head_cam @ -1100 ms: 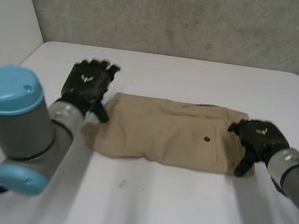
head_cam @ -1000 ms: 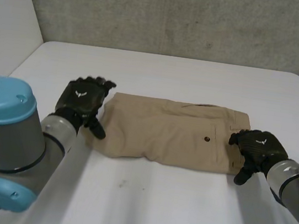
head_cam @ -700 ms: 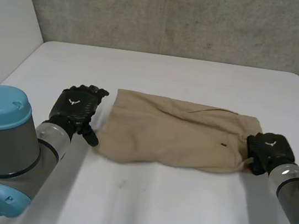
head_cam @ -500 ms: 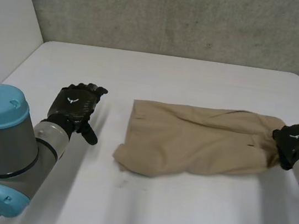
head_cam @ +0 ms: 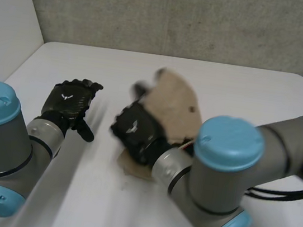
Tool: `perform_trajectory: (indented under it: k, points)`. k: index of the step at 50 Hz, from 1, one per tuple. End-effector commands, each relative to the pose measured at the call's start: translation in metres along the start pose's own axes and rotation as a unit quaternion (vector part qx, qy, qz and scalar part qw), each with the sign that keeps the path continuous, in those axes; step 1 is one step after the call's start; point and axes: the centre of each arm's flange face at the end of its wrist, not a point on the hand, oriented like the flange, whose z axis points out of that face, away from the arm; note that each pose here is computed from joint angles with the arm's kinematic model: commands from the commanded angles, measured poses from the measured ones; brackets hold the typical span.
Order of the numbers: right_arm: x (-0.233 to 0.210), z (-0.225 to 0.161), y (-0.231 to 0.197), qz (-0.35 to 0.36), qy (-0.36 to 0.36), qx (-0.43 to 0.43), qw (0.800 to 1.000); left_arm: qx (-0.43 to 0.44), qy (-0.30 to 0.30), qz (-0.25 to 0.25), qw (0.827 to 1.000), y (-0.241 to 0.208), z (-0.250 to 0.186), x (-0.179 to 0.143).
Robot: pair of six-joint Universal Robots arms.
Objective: Fold the shorts.
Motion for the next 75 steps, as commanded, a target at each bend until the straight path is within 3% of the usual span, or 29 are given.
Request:
perform_trajectory:
  k: [1,6,8,15,22,27,34,38,48,55,62,68,75]
  points:
    - [-0.001,-0.005,0.0,0.058,-0.012,0.005,0.998,0.006,-0.003,0.0,1.0,-0.004,0.0,-0.002]
    - [0.058,-0.019,-0.016,0.165,0.075,0.025,0.983,0.028,-0.004,-0.001,1.0,-0.017,0.002,-0.003]
    - [0.09,-0.026,-0.01,0.226,0.12,0.029,0.966,0.042,-0.005,-0.002,0.999,-0.026,0.005,-0.003]
    - [0.131,-0.033,0.009,0.341,0.168,0.031,0.924,0.089,0.016,-0.008,0.996,-0.058,0.009,0.012]
    - [0.11,-0.014,0.051,0.38,0.131,-0.067,0.913,0.057,0.08,-0.017,0.995,-0.054,0.004,0.058]
    - [0.095,-0.005,0.076,0.395,0.118,-0.11,0.905,-0.036,0.1,-0.031,0.994,-0.017,0.016,0.078]
    - [0.077,0.001,0.11,0.384,0.124,-0.169,0.899,-0.162,0.069,-0.007,0.984,0.038,0.026,0.081]
    - [0.075,-0.003,0.123,0.361,0.128,-0.194,0.903,-0.187,0.041,0.003,0.982,0.047,0.024,0.073]
    - [0.082,-0.014,0.124,0.323,0.128,-0.213,0.913,-0.198,0.043,0.009,0.979,0.049,0.015,0.073]
    - [0.104,-0.027,0.105,0.315,0.139,-0.202,0.917,-0.141,0.047,-0.006,0.989,0.003,0.003,0.069]
    - [0.151,-0.051,0.067,0.303,0.214,-0.14,0.918,-0.034,0.036,-0.034,0.998,-0.073,-0.015,0.051]
    - [0.213,-0.093,0.036,0.296,0.36,-0.086,0.88,0.078,-0.029,-0.065,0.994,-0.152,-0.022,-0.016]
    - [0.245,-0.127,0.017,0.277,0.427,-0.075,0.858,0.105,-0.014,-0.068,0.992,-0.191,-0.036,-0.058]
